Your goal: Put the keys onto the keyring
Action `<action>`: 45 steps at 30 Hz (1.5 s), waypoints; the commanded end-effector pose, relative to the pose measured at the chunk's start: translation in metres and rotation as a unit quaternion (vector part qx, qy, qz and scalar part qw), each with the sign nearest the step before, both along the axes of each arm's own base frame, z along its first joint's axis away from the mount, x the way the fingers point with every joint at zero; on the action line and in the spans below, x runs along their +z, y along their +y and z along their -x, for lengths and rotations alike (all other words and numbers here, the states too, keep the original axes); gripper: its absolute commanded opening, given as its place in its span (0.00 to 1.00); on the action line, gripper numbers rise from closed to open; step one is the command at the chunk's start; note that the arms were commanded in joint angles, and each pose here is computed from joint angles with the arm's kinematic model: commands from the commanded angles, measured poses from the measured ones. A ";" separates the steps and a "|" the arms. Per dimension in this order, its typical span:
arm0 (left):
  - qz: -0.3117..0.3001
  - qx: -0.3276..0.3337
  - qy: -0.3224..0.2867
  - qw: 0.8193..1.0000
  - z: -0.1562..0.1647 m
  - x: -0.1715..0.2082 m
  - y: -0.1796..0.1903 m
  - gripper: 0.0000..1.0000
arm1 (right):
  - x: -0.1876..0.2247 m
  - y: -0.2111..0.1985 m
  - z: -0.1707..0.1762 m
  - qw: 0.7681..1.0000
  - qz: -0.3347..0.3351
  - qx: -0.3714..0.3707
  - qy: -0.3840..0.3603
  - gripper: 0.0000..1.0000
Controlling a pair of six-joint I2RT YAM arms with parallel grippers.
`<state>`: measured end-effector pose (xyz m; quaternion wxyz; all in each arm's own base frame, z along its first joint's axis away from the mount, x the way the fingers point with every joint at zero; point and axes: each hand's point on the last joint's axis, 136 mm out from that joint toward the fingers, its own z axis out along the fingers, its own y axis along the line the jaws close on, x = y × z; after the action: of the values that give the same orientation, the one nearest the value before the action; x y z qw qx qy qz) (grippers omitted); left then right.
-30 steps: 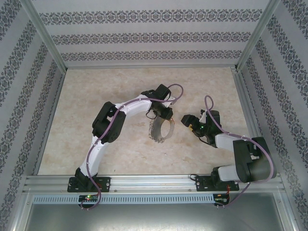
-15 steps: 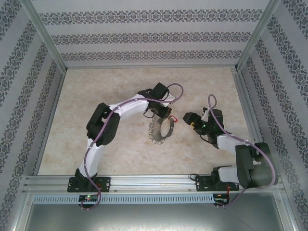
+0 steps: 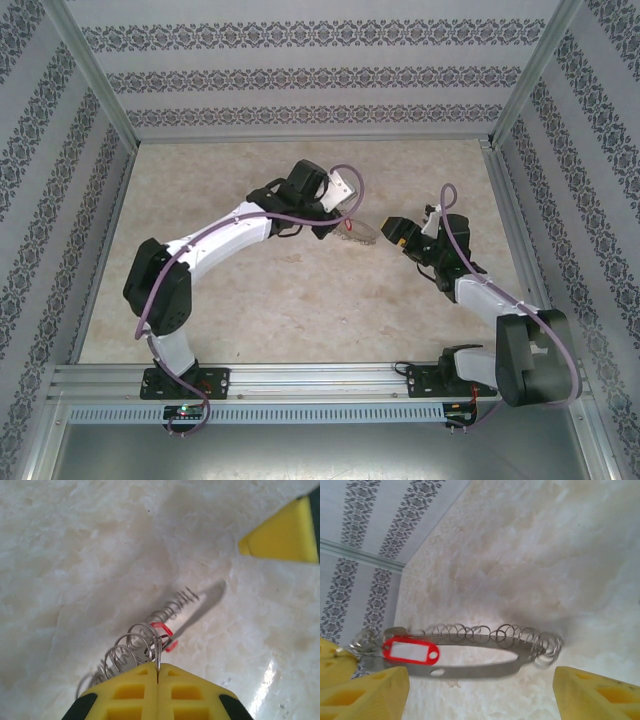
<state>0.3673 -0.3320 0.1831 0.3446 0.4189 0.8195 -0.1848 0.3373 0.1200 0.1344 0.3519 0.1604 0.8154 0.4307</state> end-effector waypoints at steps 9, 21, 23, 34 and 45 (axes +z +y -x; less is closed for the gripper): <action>0.120 -0.090 -0.130 0.980 0.015 0.089 -0.001 0.00 | 0.049 0.009 -0.007 0.996 0.005 0.025 -0.088 0.70; 0.255 -0.119 -0.191 0.940 0.038 0.163 0.010 0.00 | 0.102 0.062 0.030 0.976 0.018 0.102 -0.190 0.59; 0.274 -0.124 -0.185 0.936 0.040 0.170 0.011 0.00 | 0.113 0.061 0.037 0.970 0.024 0.107 -0.219 0.56; 0.303 -0.180 -0.149 0.924 0.060 0.183 0.009 0.00 | 0.178 0.069 0.052 0.935 0.016 0.146 -0.322 0.34; 0.318 -0.221 -0.086 0.918 0.076 0.181 0.010 0.00 | 0.227 0.088 0.077 0.902 -0.051 0.231 -0.361 0.34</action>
<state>0.2995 -0.3264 0.3442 0.4807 0.4661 0.5941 -0.4458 0.2758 0.2026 0.3338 0.5020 -0.1451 0.6596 0.5403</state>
